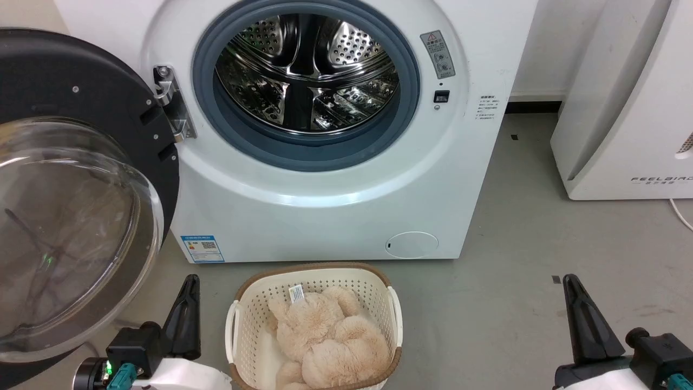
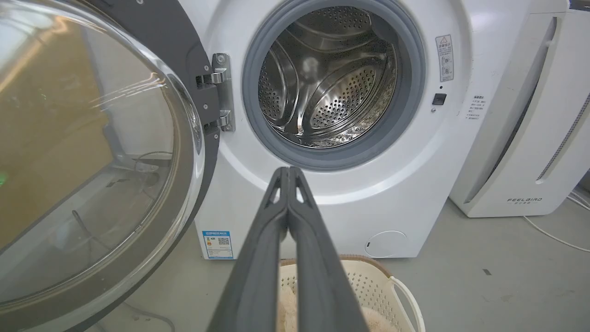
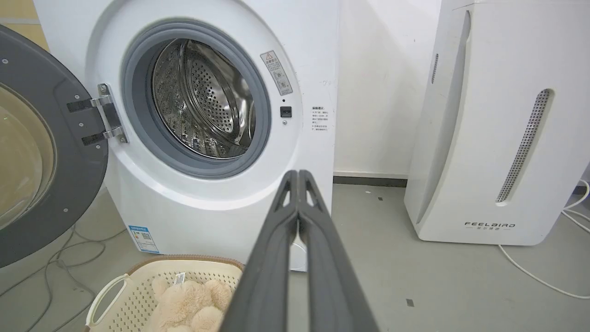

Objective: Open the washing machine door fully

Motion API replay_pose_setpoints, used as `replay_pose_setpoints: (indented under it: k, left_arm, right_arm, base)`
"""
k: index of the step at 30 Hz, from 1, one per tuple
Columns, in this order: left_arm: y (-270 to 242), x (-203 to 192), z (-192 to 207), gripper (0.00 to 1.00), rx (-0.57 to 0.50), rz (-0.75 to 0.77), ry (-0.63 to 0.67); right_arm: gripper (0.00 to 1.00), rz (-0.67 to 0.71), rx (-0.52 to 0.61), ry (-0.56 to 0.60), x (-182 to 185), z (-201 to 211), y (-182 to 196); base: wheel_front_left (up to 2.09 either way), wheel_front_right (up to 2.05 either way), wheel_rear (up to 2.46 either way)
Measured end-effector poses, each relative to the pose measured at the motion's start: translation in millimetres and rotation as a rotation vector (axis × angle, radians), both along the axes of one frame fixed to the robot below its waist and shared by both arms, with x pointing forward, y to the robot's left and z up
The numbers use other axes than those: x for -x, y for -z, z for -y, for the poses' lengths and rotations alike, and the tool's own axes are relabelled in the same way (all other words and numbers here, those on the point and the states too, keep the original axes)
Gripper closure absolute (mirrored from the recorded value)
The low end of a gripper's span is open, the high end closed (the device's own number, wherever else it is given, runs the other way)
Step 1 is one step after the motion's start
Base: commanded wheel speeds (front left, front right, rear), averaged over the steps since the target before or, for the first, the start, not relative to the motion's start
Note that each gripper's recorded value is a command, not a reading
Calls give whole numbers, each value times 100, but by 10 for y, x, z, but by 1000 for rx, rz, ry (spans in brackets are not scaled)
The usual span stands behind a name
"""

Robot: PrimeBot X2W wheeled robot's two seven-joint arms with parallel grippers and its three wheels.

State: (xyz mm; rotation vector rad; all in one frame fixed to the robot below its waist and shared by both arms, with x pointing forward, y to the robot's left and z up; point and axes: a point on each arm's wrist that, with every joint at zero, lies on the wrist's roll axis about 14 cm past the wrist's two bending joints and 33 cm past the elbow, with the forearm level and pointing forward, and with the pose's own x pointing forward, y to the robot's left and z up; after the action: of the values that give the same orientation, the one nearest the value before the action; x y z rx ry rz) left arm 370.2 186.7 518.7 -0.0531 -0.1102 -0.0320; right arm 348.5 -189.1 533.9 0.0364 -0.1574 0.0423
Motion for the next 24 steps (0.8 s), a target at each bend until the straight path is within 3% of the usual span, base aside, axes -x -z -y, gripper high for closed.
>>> replay_pose_setpoints:
  k: [24]
  left_arm:
    - [-17, -11, 25, 100, -23, -24, -5]
  right_arm:
    - [100, -44, 14, -18, -28, -58, 57]
  base:
    - [0, 0, 0]
